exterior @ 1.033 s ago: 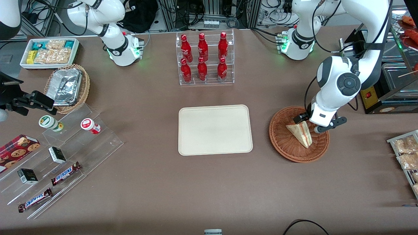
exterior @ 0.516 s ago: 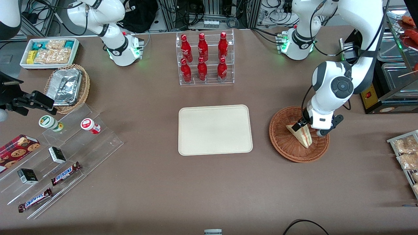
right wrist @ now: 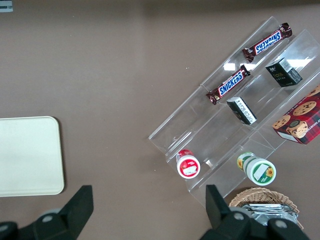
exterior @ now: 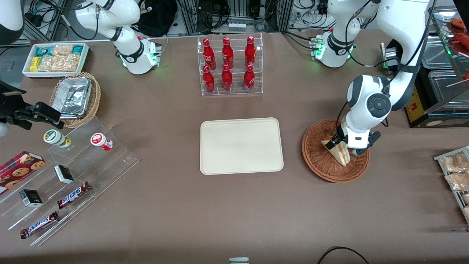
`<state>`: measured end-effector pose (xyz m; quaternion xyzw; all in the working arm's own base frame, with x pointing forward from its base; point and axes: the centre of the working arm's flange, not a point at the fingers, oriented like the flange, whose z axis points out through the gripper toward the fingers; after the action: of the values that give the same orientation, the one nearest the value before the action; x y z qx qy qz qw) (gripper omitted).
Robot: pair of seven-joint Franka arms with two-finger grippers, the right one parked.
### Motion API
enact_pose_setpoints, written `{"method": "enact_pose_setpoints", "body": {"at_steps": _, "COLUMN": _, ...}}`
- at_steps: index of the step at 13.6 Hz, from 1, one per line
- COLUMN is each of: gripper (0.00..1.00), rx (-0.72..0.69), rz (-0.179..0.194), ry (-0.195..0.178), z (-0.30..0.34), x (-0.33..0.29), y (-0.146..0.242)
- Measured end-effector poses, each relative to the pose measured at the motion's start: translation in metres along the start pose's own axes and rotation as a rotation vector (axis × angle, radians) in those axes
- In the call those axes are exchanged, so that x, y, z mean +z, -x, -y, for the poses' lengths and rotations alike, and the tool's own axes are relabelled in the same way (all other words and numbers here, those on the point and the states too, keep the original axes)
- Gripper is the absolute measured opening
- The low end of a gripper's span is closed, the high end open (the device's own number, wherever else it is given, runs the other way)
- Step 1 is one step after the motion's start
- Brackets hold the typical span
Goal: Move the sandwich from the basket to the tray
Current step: 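Lower the left gripper and close it on the wrapped sandwich, then lift the sandwich and carry it with the left gripper over the cream tray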
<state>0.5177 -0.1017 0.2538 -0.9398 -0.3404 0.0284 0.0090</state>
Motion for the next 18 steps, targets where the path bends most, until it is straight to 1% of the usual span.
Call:
{"method": "enact_pose_setpoints", "body": {"at_steps": 1, "gripper": 0.88, "rx": 0.0, "rz": 0.002, "ry": -0.001, "z": 0.0, "x": 0.002, "y": 0.0}}
{"method": "enact_pose_setpoints", "body": {"at_steps": 3, "gripper": 0.62, "rx": 0.011, "rz": -0.009, "ry": -0.003, "z": -0.001, "x": 0.0, "y": -0.002}}
{"method": "enact_pose_setpoints", "body": {"at_steps": 5, "gripper": 0.42, "rx": 0.021, "rz": -0.024, "ry": 0.0, "z": -0.005, "x": -0.006, "y": -0.005}}
{"method": "enact_pose_setpoints", "body": {"at_steps": 6, "gripper": 0.34, "rx": 0.023, "rz": -0.026, "ry": 0.0, "z": -0.007, "x": -0.01, "y": -0.006}}
{"method": "enact_pose_setpoints", "body": {"at_steps": 7, "gripper": 0.3, "rx": 0.023, "rz": -0.02, "ry": -0.01, "z": -0.009, "x": -0.015, "y": -0.009}}
{"method": "enact_pose_setpoints", "body": {"at_steps": 8, "gripper": 0.28, "rx": 0.024, "rz": -0.009, "ry": -0.029, "z": -0.012, "x": -0.023, "y": -0.012}}
{"method": "enact_pose_setpoints", "body": {"at_steps": 10, "gripper": 0.24, "rx": 0.049, "rz": 0.006, "ry": -0.072, "z": -0.02, "x": -0.046, "y": -0.018}}
{"method": "enact_pose_setpoints", "body": {"at_steps": 11, "gripper": 0.23, "rx": 0.074, "rz": 0.009, "ry": -0.085, "z": -0.026, "x": -0.058, "y": -0.019}}
{"method": "enact_pose_setpoints", "body": {"at_steps": 12, "gripper": 0.19, "rx": 0.102, "rz": 0.01, "ry": -0.086, "z": -0.035, "x": -0.069, "y": -0.015}}
{"method": "enact_pose_setpoints", "body": {"at_steps": 13, "gripper": 0.15, "rx": 0.134, "rz": 0.006, "ry": -0.079, "z": -0.045, "x": -0.076, "y": -0.008}}
{"method": "enact_pose_setpoints", "body": {"at_steps": 15, "gripper": 0.14, "rx": 0.217, "rz": 0.004, "ry": -0.064, "z": -0.069, "x": -0.084, "y": 0.018}}
{"method": "enact_pose_setpoints", "body": {"at_steps": 16, "gripper": 0.14, "rx": 0.283, "rz": 0.006, "ry": -0.059, "z": -0.081, "x": -0.085, "y": 0.035}}
{"method": "enact_pose_setpoints", "body": {"at_steps": 18, "gripper": 0.14, "rx": 0.419, "rz": 0.023, "ry": -0.05, "z": -0.106, "x": -0.081, "y": 0.068}}
